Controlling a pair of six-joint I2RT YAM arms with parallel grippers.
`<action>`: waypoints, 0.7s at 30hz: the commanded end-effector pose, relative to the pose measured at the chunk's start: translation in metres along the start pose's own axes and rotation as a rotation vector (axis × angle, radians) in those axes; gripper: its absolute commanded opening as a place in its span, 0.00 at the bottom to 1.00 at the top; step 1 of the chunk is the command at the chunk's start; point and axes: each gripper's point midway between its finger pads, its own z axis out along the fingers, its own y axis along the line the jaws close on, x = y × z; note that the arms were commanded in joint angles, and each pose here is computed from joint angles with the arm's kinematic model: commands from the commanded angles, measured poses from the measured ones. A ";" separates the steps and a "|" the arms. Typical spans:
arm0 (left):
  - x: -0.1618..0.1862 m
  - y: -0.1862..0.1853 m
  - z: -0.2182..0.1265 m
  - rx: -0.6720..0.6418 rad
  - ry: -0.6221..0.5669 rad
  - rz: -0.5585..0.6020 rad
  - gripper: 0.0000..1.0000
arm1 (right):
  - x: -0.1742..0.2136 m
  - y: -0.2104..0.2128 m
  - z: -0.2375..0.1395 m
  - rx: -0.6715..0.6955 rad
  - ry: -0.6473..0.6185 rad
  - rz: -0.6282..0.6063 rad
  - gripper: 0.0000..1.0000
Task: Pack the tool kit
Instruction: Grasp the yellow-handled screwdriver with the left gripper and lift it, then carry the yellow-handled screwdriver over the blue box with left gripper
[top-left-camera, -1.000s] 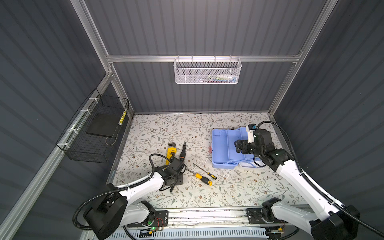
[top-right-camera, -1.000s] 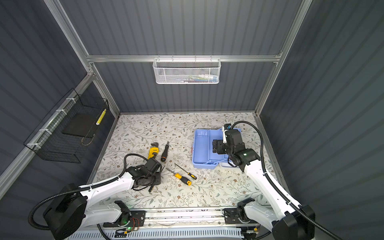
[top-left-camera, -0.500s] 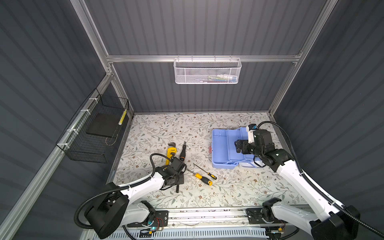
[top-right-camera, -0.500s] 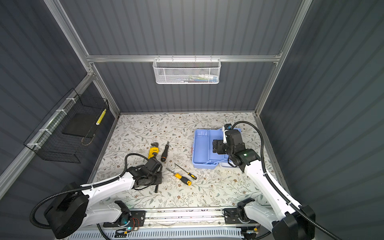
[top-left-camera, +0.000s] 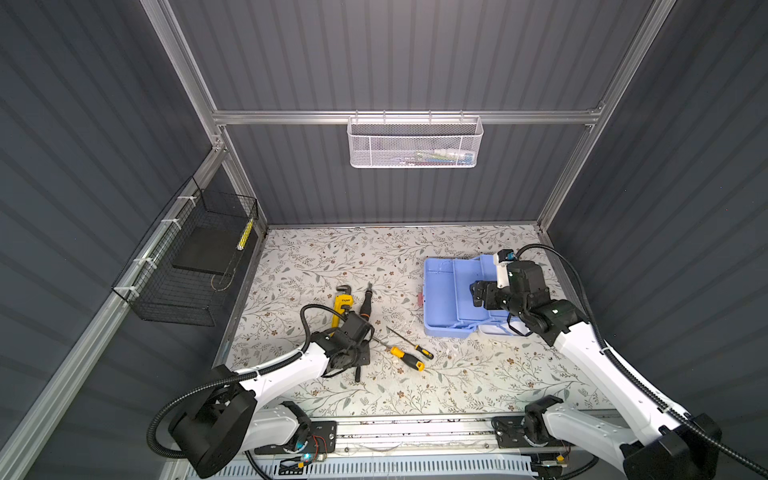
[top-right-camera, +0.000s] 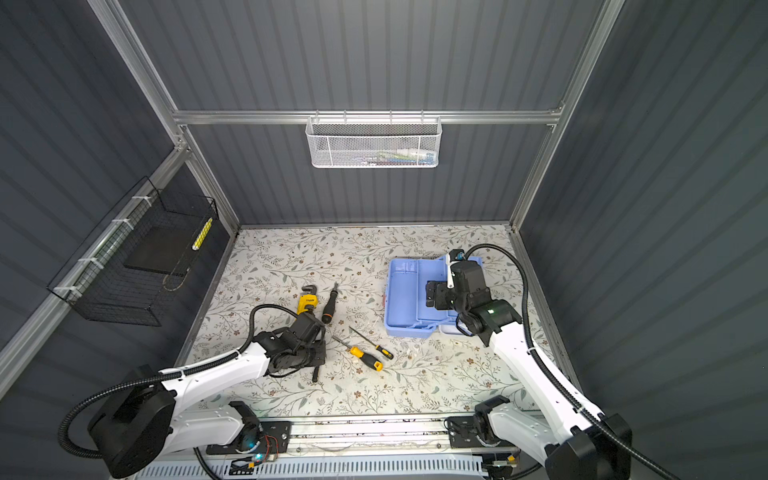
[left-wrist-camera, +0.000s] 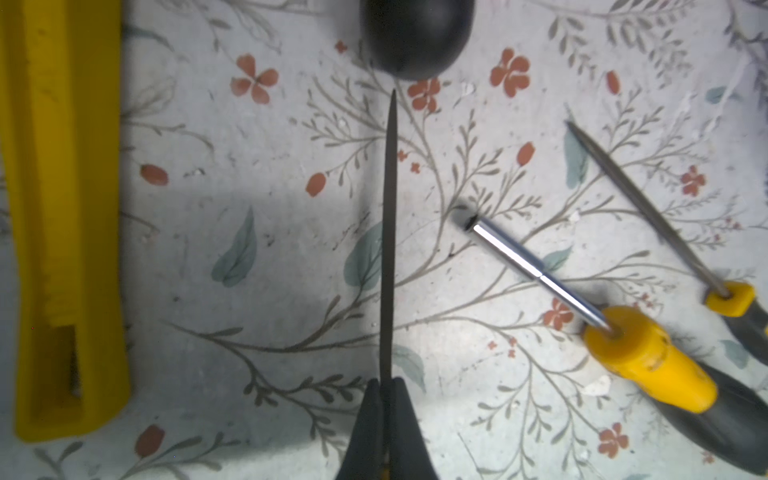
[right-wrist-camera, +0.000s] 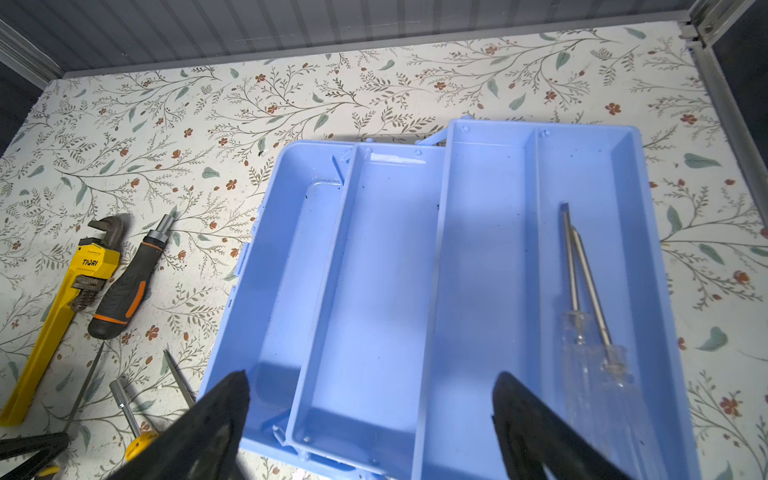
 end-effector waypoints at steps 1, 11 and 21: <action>-0.017 -0.018 -0.017 0.061 -0.051 0.012 0.00 | 0.008 -0.001 0.000 0.001 0.009 0.009 0.92; -0.069 -0.064 -0.050 0.210 -0.189 0.015 0.00 | 0.010 -0.002 -0.001 0.002 0.001 0.019 0.92; -0.164 -0.181 -0.080 0.531 -0.349 0.100 0.00 | 0.014 -0.007 -0.002 0.018 -0.004 0.023 0.92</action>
